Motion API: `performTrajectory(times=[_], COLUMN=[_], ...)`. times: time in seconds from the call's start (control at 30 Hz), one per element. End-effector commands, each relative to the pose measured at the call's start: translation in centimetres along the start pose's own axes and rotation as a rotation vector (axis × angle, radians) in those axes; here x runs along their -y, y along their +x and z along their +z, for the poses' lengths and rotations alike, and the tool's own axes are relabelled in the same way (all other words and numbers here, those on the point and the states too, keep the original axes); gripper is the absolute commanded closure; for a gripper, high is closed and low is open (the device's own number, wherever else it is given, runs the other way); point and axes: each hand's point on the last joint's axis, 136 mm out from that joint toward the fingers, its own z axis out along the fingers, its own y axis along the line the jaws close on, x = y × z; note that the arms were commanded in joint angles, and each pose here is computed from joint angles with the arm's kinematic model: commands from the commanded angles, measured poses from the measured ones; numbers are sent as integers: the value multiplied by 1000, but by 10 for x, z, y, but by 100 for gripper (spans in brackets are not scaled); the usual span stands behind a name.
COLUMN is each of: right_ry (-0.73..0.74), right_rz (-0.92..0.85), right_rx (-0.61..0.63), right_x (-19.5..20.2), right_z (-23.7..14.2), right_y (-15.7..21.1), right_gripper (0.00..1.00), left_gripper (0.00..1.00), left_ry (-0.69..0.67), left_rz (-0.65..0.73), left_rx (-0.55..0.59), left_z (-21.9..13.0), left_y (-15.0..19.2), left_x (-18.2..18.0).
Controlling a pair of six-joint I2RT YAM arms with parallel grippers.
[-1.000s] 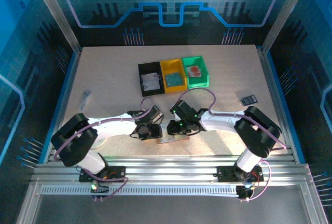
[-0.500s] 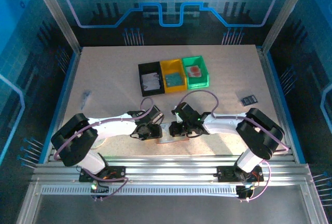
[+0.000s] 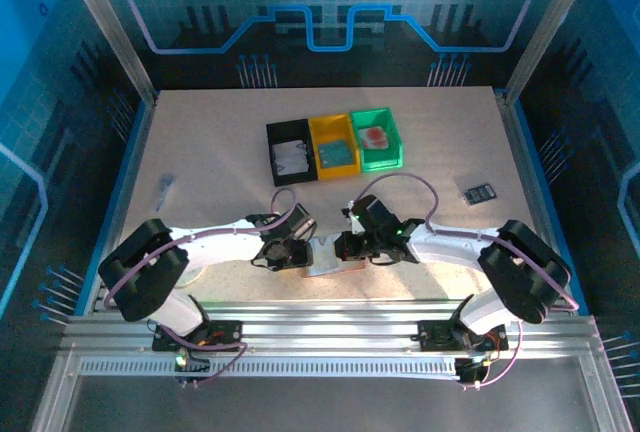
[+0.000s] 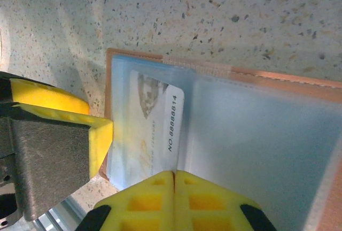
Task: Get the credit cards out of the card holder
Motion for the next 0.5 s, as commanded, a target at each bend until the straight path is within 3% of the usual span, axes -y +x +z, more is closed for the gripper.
performTrajectory(times=[0.0, 0.23, 0.47], right_ry=[7, 6, -36], right_rz=[-6, -12, -11], right_rx=[12, 41, 95], right_x=[6, 12, 10], right_z=[-12, -32, -55], right_y=[-2, -6, -11], right_gripper=[100, 100, 100], left_gripper=[51, 51, 50], left_ry=[24, 35, 149], left_rz=[23, 21, 7], left_rx=[-121, -111, 15], left_z=[51, 46, 2], left_y=[37, 33, 2], left_x=[-9, -7, 1])
